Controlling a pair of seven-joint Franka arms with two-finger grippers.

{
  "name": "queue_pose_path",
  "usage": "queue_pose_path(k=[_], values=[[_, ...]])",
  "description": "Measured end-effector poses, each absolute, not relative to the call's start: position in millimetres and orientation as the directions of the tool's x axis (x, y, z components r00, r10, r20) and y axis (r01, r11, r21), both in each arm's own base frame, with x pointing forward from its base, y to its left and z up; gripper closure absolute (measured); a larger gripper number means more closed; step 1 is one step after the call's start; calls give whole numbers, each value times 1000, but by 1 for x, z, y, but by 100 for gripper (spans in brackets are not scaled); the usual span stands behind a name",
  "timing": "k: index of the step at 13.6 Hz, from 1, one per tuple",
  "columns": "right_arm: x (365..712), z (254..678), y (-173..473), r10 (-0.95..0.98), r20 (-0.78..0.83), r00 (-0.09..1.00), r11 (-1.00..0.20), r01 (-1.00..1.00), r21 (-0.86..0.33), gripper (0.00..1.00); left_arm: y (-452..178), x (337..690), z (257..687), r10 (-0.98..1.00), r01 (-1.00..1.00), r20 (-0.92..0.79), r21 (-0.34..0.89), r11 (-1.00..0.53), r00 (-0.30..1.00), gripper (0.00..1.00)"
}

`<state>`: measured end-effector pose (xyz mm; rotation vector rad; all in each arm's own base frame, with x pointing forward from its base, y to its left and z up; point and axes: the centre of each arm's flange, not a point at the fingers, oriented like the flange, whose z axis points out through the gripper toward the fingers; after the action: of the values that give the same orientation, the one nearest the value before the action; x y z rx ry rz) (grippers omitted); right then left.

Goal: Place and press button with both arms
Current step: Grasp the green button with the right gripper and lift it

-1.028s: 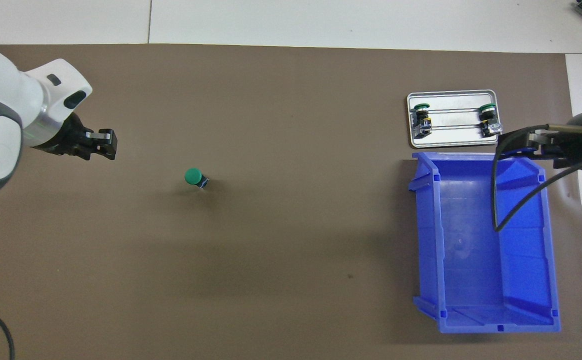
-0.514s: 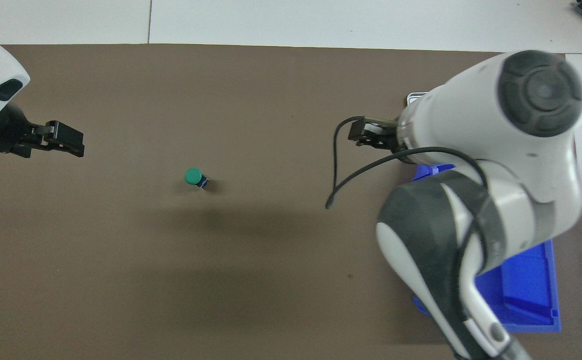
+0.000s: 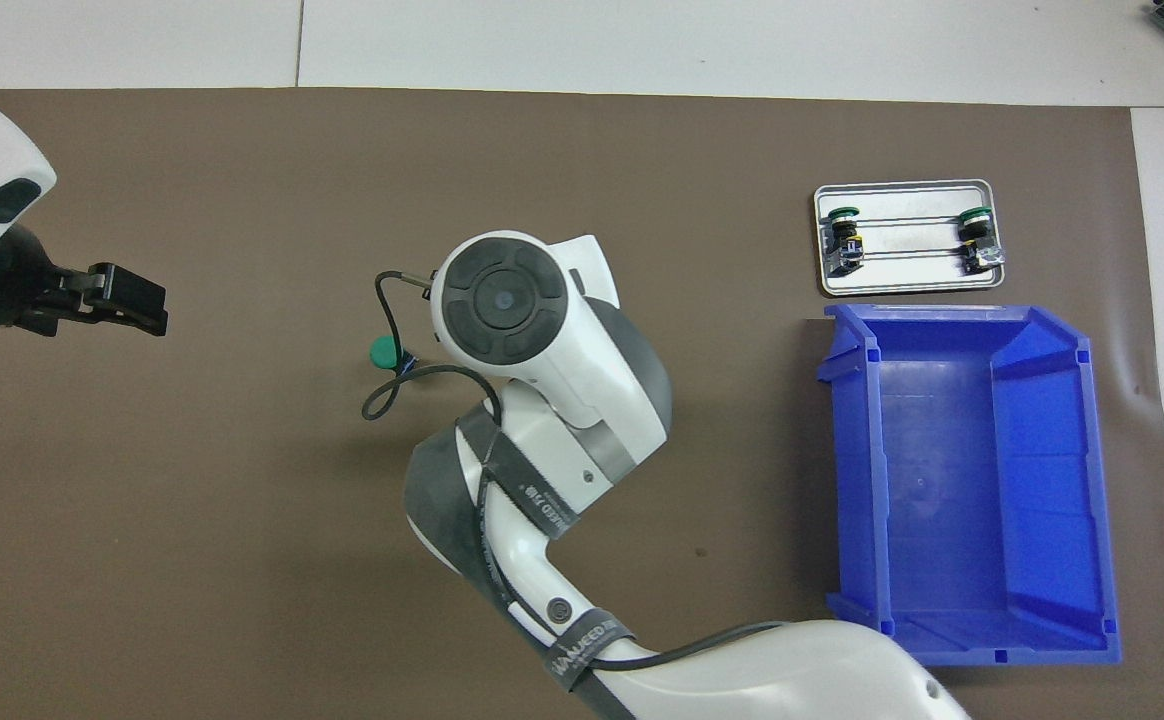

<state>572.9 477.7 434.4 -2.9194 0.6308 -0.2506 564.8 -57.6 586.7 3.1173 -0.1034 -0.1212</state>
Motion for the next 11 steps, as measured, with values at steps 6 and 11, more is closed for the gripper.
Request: queue_pose_path(k=[6,11], values=[[553,382,553,-379,164,911,-913,-339,-226,0,-61,553,575,-75,-73,-106,22,-997,992,1],[556,385,558,-381,188,905,-905,-324,-277,0,-61,551,576,-74,-72,-105,22,-997,992,1]])
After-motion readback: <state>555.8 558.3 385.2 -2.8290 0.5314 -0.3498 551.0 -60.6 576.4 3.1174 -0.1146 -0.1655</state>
